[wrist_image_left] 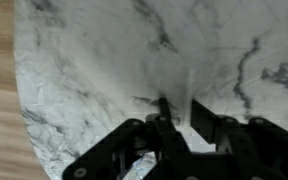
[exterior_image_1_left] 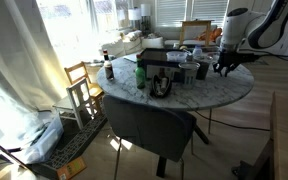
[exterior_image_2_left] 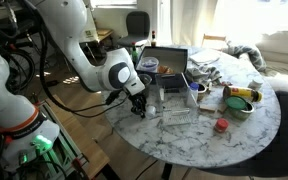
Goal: Turn the small plastic cup over
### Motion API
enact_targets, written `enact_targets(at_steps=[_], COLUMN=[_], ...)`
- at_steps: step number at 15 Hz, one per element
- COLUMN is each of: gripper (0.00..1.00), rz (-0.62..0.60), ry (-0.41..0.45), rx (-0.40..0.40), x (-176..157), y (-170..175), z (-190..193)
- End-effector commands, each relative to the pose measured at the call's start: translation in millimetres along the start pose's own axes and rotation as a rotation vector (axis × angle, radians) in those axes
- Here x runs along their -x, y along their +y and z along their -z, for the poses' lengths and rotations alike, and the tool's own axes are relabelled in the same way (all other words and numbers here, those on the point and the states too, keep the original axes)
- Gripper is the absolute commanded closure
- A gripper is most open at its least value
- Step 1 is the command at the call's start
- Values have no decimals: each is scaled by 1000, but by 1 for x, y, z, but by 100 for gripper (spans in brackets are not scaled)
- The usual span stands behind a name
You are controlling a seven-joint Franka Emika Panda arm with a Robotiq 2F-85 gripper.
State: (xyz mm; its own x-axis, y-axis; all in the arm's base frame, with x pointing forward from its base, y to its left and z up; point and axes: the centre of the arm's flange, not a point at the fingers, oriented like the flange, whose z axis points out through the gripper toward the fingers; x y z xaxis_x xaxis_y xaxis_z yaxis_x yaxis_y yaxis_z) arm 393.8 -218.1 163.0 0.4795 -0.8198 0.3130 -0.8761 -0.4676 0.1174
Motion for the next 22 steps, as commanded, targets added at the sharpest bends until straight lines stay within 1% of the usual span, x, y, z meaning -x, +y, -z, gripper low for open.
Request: enact_targets(at_steps=[1,5,7,8,11,13,17,22], gripper=[100,97,97,97,97,97,97,97], rz=[5,86,161,205,336,424,612,828], ry=[-12,23,68,85,166,203,220,209], rx=[-6,87,185,220,313,368,460,572], x=[-3,4,14,18,27,34,47,59], y=[-4,2,8,10,11,5,-12,-30], z=[-12,6,18,25,41,49,44,28])
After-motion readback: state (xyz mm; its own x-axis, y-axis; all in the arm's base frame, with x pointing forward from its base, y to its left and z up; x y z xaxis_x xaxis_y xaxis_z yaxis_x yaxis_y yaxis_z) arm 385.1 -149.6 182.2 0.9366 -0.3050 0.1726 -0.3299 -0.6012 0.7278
